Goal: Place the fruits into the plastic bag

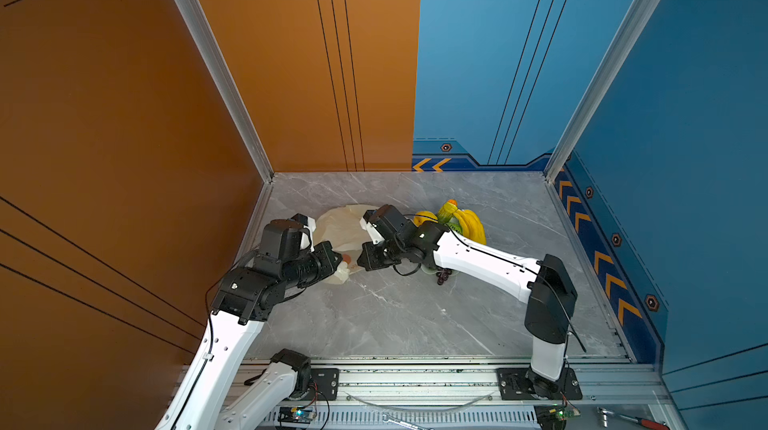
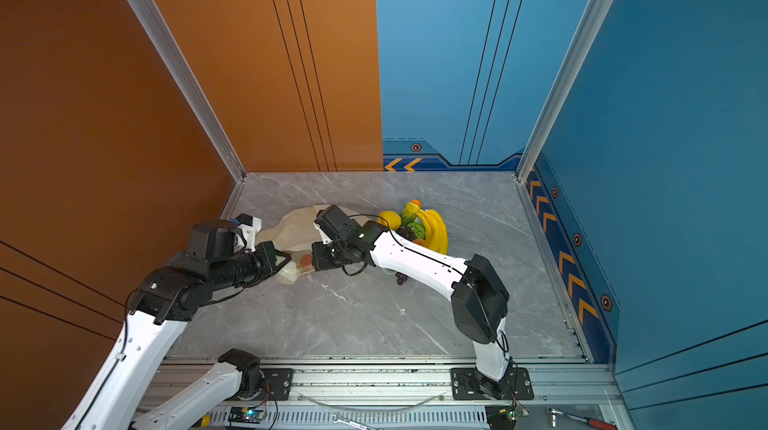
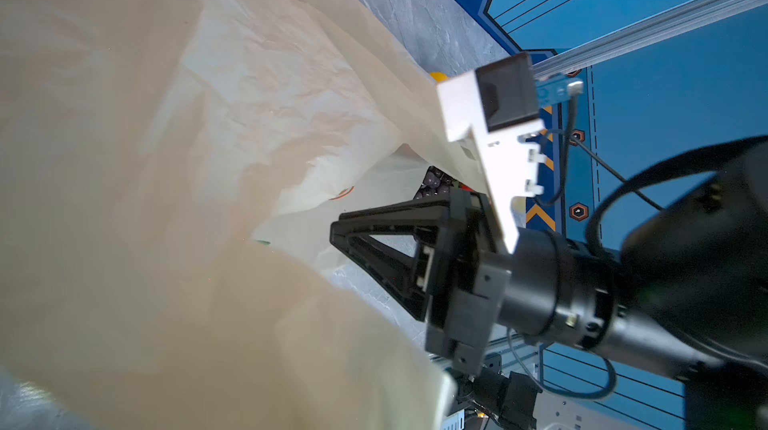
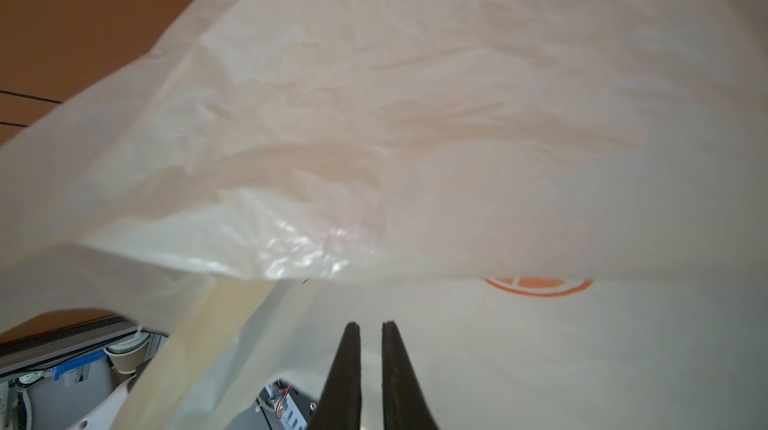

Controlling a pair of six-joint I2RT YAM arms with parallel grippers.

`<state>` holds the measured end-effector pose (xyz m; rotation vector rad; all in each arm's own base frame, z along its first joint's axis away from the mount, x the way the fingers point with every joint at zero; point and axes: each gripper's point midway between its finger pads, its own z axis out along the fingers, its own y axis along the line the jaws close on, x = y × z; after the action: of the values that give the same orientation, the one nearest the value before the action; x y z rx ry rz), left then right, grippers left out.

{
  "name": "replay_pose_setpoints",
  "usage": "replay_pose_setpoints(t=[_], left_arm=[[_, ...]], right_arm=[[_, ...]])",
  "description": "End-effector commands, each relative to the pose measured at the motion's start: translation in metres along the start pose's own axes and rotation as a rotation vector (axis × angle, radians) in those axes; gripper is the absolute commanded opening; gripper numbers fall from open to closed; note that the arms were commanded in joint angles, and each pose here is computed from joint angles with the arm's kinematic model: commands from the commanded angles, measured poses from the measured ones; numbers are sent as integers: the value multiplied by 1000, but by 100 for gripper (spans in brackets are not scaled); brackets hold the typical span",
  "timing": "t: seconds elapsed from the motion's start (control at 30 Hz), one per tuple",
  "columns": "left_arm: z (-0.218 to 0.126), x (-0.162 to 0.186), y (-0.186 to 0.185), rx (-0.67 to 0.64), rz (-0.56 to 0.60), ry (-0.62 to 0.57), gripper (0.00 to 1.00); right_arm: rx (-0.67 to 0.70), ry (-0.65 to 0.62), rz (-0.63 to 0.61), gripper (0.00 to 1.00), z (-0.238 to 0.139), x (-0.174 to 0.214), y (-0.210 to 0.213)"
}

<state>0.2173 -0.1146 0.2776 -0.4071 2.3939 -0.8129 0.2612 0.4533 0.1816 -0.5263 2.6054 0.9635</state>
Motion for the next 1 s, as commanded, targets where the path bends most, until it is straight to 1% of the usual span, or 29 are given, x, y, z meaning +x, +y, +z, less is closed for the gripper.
replay_pose_setpoints(t=[0.0,0.07,0.1,0.17,0.23,0.27,0.33,0.43,0.6,0.67,0.77,0.83,0.9,0.97], left_arm=[[-3,-4,-9,23,-12,-15,0],[-5,-9,-16,48,-27,-27,0],[-6,-11,-21,64,-36,-32,0],[-6,-14,-28,87,-52,-32,0],[-7,-15,-35,105,-58,-26,0],[-7,-14,-38,109,-56,-24,0],[-7,-10,-41,114,-51,-15,0],[-5,-3,-48,130,-43,11,0],[2,10,-61,156,7,63,0],[2,10,-66,163,22,66,0],[-2,3,-69,170,32,40,0],[-4,-2,-70,177,28,21,0],[-6,-8,-69,178,18,-3,0],[-8,-15,-65,177,-2,-31,0]], right_arm=[[16,-49,-17,0,11,-13,-6],[31,-72,-42,0,21,-10,-13],[47,-112,-58,0,25,-10,-18],[69,-259,-94,0,21,-24,-22],[72,-440,-116,0,8,-50,-21],[77,-503,-111,0,2,-64,-21],[24,-587,-85,0,-6,-96,-11],[-53,-667,-52,0,-11,-136,3],[-195,-775,18,0,-26,-181,27],[-217,-768,44,0,-15,-186,27],[-203,-673,49,0,10,-175,26],[-144,-560,54,0,35,-151,14],[-85,-444,39,0,58,-113,-1],[-47,-365,36,0,69,-77,-16]])
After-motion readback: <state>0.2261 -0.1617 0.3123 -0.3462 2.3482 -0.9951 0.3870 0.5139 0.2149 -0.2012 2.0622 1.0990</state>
